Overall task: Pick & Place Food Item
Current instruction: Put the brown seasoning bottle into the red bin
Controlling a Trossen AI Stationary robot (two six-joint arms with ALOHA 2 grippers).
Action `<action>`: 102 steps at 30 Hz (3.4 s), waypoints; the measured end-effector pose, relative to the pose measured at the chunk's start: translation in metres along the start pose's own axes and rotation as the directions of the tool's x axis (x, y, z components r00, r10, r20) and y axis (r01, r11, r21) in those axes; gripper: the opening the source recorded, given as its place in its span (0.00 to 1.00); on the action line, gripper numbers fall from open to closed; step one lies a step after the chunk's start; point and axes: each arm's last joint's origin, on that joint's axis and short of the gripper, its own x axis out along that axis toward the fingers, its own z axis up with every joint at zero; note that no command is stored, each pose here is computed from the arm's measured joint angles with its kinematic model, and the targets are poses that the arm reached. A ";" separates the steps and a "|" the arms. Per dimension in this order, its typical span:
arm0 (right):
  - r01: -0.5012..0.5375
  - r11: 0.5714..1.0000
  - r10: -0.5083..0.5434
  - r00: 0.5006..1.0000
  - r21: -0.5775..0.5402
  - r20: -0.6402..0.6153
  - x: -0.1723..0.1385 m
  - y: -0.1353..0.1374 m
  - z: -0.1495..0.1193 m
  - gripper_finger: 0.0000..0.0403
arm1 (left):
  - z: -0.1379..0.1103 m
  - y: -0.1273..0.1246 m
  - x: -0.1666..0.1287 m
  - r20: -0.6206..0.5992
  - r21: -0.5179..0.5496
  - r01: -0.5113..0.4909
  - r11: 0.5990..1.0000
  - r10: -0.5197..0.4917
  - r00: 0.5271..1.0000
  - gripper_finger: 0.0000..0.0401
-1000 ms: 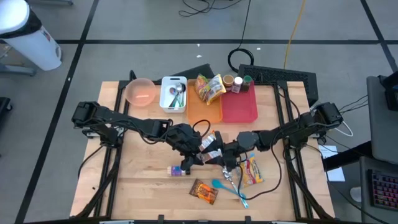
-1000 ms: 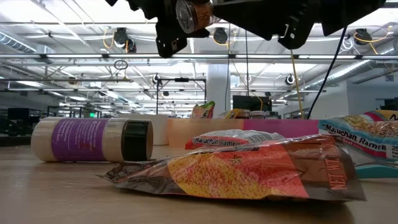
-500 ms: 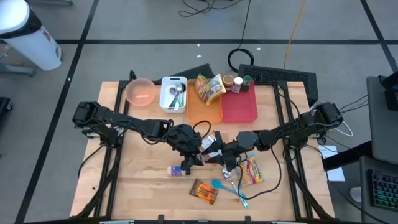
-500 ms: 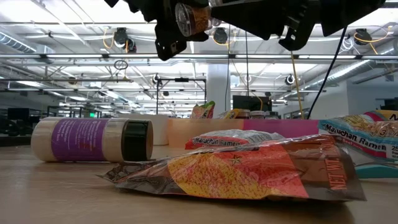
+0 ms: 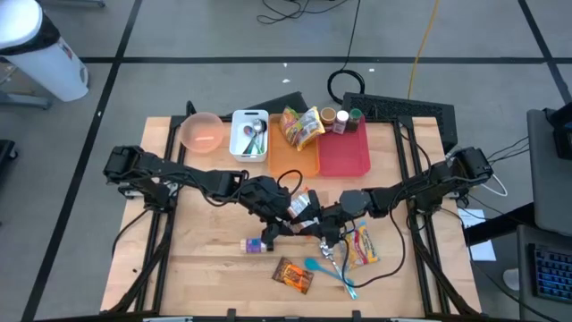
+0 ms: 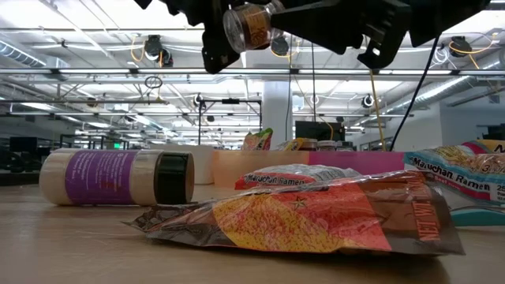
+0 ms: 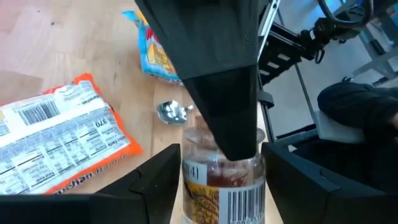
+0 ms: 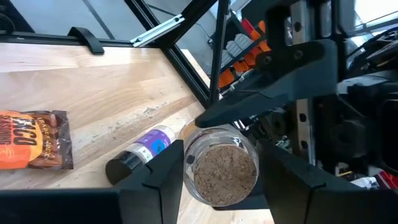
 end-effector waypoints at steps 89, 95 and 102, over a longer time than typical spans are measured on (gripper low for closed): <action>0.617 0.581 0.303 0.441 0.531 -0.845 -0.135 -0.174 -0.097 0.41 | -0.090 -0.043 -0.084 0.604 0.391 -0.468 0.793 0.162 0.780 0.60; 0.654 0.512 0.398 0.395 0.557 -0.828 -0.141 -0.175 -0.138 0.41 | -0.070 -0.026 -0.092 0.703 0.323 -0.570 0.755 0.211 0.679 0.60; 0.684 0.482 0.420 0.368 0.547 -0.830 -0.155 -0.179 -0.164 0.41 | -0.050 0.003 -0.105 0.768 0.193 -0.653 0.733 0.301 0.565 0.60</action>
